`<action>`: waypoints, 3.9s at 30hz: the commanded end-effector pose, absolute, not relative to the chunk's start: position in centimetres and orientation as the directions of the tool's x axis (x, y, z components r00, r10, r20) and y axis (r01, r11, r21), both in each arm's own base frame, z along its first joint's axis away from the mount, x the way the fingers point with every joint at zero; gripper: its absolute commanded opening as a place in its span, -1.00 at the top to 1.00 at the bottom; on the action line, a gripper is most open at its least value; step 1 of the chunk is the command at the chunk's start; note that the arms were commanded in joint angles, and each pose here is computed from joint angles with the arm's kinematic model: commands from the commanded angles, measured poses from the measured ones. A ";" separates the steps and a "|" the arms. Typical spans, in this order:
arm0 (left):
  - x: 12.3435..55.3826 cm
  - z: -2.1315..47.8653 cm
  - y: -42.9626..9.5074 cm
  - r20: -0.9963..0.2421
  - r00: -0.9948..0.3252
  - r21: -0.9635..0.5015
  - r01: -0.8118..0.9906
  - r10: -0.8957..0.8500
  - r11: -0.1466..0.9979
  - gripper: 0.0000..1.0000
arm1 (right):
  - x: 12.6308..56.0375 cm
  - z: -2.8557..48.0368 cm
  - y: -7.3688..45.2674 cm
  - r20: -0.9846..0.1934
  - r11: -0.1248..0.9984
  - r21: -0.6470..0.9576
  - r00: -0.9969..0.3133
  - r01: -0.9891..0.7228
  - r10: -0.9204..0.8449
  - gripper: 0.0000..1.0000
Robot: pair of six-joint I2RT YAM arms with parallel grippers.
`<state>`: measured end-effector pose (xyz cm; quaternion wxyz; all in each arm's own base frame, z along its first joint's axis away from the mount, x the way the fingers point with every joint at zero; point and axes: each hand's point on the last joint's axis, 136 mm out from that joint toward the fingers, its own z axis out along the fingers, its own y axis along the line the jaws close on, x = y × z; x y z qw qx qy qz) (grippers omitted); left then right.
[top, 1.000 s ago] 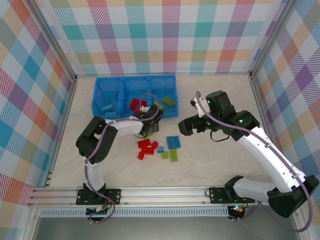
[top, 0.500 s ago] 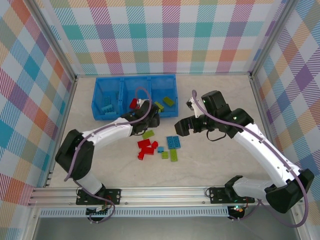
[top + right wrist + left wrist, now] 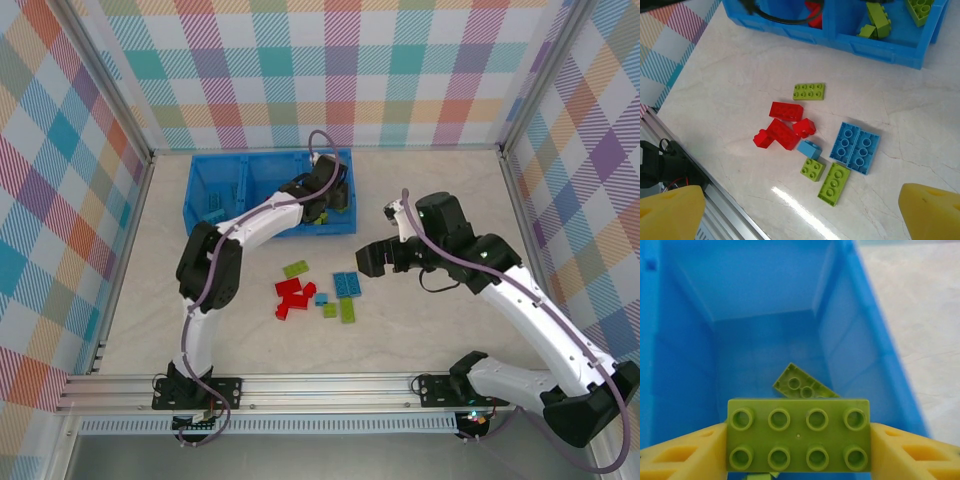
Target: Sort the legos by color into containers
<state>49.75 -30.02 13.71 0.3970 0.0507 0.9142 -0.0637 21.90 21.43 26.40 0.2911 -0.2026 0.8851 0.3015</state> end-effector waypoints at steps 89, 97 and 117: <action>18.5 20.2 -19.0 -0.747 -0.043 0.341 0.832 0.663 0.438 -1.00 | 41.0 22.8 31.5 -0.749 0.847 0.266 -0.652 -0.460 -0.118 -0.09; 20.3 25.5 -18.5 -0.838 -0.541 -0.262 0.519 0.074 0.814 -0.86 | 27.1 23.8 26.7 -0.639 0.720 0.470 -0.760 -0.511 -0.122 -0.42; 21.0 4.5 -20.2 -0.374 -0.889 -0.123 0.329 0.264 0.936 -0.27 | 16.1 18.6 23.5 -0.362 0.701 0.607 -0.916 -0.374 -0.175 -0.67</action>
